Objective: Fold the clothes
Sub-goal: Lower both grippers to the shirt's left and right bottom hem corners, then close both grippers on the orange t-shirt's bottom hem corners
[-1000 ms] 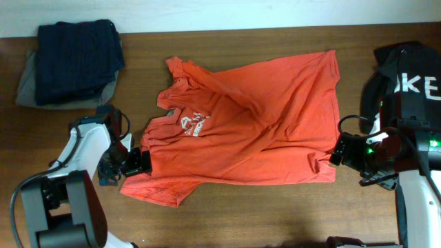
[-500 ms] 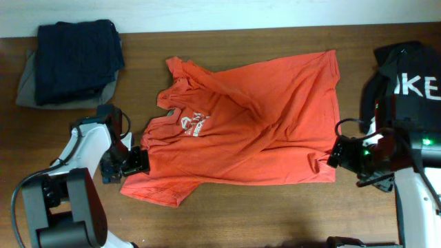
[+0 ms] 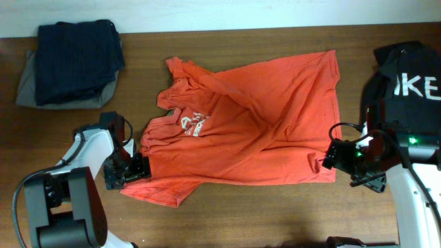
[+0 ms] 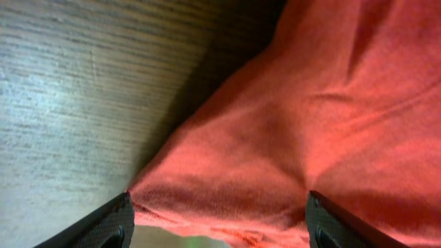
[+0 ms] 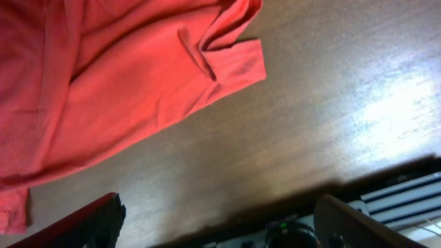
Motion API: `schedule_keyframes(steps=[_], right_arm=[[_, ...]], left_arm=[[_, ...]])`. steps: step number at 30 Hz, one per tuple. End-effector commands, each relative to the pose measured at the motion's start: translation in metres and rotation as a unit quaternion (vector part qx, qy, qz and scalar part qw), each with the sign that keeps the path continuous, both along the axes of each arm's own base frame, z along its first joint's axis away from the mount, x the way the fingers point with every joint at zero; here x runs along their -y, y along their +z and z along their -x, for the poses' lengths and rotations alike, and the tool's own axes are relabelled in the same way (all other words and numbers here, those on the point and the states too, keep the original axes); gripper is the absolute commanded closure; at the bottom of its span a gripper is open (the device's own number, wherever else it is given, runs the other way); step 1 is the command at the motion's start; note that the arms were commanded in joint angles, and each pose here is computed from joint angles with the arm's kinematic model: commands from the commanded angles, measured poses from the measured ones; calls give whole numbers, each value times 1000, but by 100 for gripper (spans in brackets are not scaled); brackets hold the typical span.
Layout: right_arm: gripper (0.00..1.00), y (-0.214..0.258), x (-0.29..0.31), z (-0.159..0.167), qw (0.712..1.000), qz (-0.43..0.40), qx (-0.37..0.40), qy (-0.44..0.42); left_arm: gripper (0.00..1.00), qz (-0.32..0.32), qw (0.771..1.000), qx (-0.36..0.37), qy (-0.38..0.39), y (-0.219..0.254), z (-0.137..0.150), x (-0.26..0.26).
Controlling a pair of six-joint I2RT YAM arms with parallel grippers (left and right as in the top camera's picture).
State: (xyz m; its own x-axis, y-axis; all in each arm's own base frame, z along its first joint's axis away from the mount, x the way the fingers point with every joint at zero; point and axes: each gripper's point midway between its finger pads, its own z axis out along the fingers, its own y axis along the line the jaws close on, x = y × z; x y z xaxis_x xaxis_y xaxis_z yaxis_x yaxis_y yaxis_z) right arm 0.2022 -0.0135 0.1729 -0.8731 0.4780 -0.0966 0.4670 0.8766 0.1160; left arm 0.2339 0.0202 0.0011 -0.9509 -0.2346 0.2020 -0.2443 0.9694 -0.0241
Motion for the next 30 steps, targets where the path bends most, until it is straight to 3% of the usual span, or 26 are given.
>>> schedule_keyframes(steps=[1,4,10,18,25,30], right_arm=[[8,-7,-4,-1,1000,-11,-1,-3],[8,-15,-5,-4,1000,-15,1,-4],[8,-50,-5,-7,1000,-17,-8,-17],[8,-94,-4,-15,999,-21,-39,-24],[8,-132,-1,-36,997,-25,-69,-25],[21,-152,0,-38,995,-23,-96,-26]], left_arm=[[21,7,1000,-14,18,-8,8,3],[27,7,1000,-15,23,-8,8,3],[68,7,1000,-13,23,-11,9,3],[96,6,1000,-11,23,-17,12,4],[99,13,999,-9,28,-23,15,7],[99,16,999,0,29,-24,11,8]])
